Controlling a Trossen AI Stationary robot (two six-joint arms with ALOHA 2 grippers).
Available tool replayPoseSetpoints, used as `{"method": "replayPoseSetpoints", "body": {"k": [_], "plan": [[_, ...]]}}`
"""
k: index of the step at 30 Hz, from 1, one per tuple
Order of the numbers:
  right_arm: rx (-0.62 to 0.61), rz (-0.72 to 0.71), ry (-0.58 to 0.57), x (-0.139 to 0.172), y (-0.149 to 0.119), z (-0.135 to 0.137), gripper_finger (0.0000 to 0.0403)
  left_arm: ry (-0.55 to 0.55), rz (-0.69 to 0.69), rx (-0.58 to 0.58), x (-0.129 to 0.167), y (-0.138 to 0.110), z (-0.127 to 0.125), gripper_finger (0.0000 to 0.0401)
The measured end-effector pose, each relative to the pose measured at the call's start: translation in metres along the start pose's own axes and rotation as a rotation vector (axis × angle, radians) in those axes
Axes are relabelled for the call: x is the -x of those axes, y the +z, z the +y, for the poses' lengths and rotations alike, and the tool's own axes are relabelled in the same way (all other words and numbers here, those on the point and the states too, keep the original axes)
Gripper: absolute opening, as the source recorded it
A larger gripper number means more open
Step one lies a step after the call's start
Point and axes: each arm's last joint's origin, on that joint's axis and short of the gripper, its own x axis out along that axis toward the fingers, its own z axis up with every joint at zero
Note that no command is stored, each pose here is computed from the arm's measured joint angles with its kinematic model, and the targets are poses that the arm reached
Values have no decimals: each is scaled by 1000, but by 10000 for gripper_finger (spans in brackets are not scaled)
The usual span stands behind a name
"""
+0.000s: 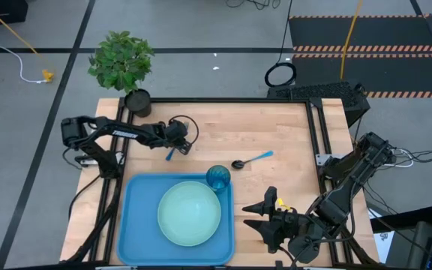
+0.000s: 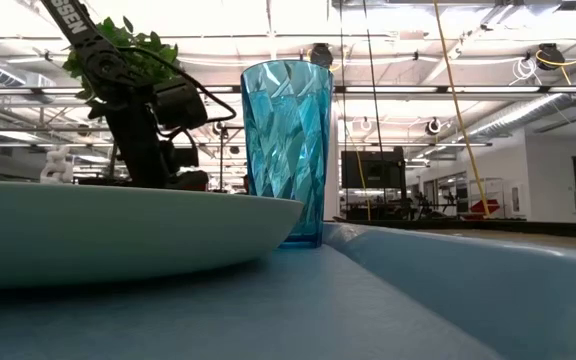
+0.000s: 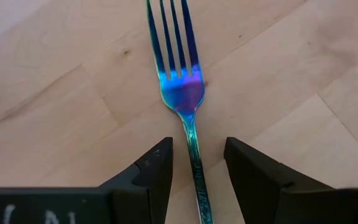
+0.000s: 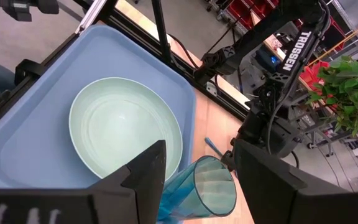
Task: Pick and place plate/cup/fork/spoon on tray
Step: Put the blue fork beside the white plate
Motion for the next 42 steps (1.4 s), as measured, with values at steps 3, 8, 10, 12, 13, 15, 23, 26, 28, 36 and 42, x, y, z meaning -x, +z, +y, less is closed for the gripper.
{"method": "replayPoseSetpoints", "body": {"k": [3,8,10,12,13,15,23,26,28,36,42], "plan": [[0,0,0,0,0,0,180,1,3,-2,-1,0,0,152],[0,0,0,0,0,0,180,-3,-1,0,0,0,0,144],[0,0,0,0,0,0,180,-6,0,-3,0,0,0,127],[-1,0,0,0,0,0,180,-12,-1,-25,1,0,-2,101],[-1,0,0,0,0,0,180,-13,-1,-36,1,-1,-2,87],[-1,0,0,0,0,0,180,-19,-1,-55,1,-1,-3,55],[-4,0,0,0,0,0,180,-24,23,-128,5,-3,-7,19],[-5,0,0,0,0,0,180,-26,60,-147,14,-5,-10,12],[-5,-1,0,0,0,0,180,-43,67,-141,21,-5,-14,9],[-32,-1,3,0,0,0,180,-135,81,-104,61,-21,-36,9],[-6,28,7,-6,-11,8,180,-202,98,-22,91,-45,-53,10]]}}
